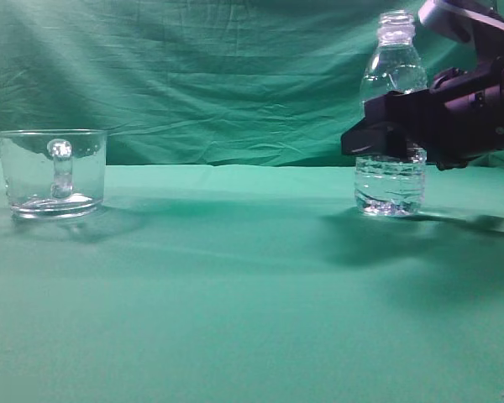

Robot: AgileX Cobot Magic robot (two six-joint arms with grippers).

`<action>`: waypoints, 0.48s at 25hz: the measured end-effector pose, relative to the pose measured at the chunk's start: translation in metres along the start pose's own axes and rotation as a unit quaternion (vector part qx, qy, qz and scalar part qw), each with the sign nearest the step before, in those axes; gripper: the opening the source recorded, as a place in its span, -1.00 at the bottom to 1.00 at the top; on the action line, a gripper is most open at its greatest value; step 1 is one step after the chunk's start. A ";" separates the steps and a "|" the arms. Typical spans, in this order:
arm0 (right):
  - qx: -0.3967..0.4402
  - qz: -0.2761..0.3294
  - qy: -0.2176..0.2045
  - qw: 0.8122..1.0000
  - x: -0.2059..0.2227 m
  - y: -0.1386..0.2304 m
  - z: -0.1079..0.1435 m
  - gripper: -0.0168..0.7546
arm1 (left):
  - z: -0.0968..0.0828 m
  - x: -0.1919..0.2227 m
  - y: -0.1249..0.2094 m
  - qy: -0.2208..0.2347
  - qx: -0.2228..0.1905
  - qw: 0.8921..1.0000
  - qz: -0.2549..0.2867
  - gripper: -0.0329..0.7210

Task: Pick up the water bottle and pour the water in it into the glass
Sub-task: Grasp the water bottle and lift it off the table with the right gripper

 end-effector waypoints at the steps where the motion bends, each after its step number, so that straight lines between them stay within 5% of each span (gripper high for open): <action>1: -0.002 -0.002 -0.002 1.000 0.000 -0.001 0.000 0.06 | 0.000 0.000 0.000 0.000 0.000 1.000 0.000 -0.91; 6: -0.006 -0.001 -0.007 1.000 0.000 -0.001 0.002 -0.22 | 0.000 0.000 0.000 0.000 0.000 1.000 0.000 -0.91; 12: -0.009 0.002 -0.010 1.000 0.000 0.000 0.002 -0.20 | 0.000 0.000 0.000 0.000 0.000 1.000 0.000 -0.91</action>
Point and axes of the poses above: a point on each arm's last joint axis where the gripper is mounted, x pointing out along that axis toward the gripper, z along the wrist's bending axis when the last joint is at zero, y = z × x, the point moved 4 cm from there along x, pointing out along that axis toward the gripper
